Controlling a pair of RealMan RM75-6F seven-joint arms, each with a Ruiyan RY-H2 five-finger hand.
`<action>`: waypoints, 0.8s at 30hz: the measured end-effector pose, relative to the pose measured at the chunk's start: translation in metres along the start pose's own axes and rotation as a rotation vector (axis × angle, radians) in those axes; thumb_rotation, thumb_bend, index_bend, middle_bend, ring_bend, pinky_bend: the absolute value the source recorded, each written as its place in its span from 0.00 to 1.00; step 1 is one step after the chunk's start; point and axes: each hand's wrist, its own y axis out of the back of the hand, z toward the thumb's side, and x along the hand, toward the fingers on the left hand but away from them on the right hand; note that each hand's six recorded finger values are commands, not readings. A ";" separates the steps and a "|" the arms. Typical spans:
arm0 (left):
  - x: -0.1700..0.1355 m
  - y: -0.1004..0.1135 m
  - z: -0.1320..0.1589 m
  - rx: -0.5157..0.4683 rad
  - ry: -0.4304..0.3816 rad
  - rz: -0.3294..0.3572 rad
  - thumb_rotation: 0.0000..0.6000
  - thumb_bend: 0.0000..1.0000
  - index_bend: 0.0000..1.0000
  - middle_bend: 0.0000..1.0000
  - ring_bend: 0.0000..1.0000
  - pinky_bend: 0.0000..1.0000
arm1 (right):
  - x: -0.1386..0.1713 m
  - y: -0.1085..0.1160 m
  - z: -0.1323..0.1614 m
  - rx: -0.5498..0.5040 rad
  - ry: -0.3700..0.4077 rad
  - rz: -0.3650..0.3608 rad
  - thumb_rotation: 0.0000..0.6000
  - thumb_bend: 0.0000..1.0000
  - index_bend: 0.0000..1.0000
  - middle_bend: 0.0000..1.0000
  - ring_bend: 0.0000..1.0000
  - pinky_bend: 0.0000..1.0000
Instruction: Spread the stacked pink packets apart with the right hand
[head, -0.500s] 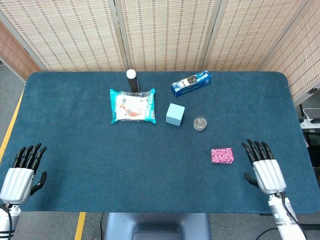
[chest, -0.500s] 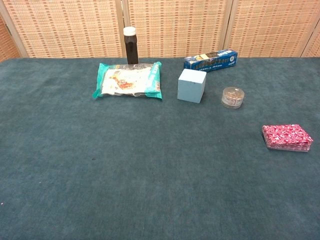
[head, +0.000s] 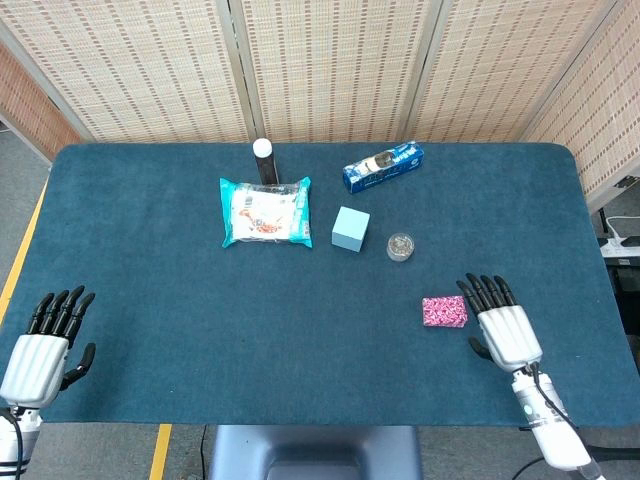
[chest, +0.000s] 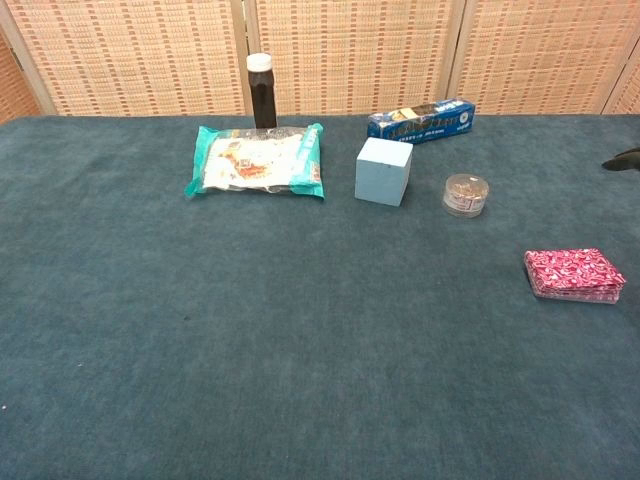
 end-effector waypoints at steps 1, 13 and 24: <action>0.000 0.001 0.000 -0.001 0.000 0.000 1.00 0.47 0.00 0.00 0.00 0.06 | -0.003 -0.001 0.002 0.012 0.007 0.015 1.00 0.18 0.00 0.00 0.00 0.00; -0.002 0.000 0.002 -0.005 -0.011 -0.006 1.00 0.47 0.00 0.00 0.00 0.06 | -0.040 -0.019 0.012 0.120 0.026 0.161 1.00 0.18 0.01 0.02 0.00 0.00; -0.004 0.001 0.002 -0.007 -0.014 0.001 1.00 0.47 0.00 0.00 0.00 0.06 | -0.058 -0.036 0.021 0.061 0.023 0.232 1.00 0.19 0.14 0.11 0.00 0.00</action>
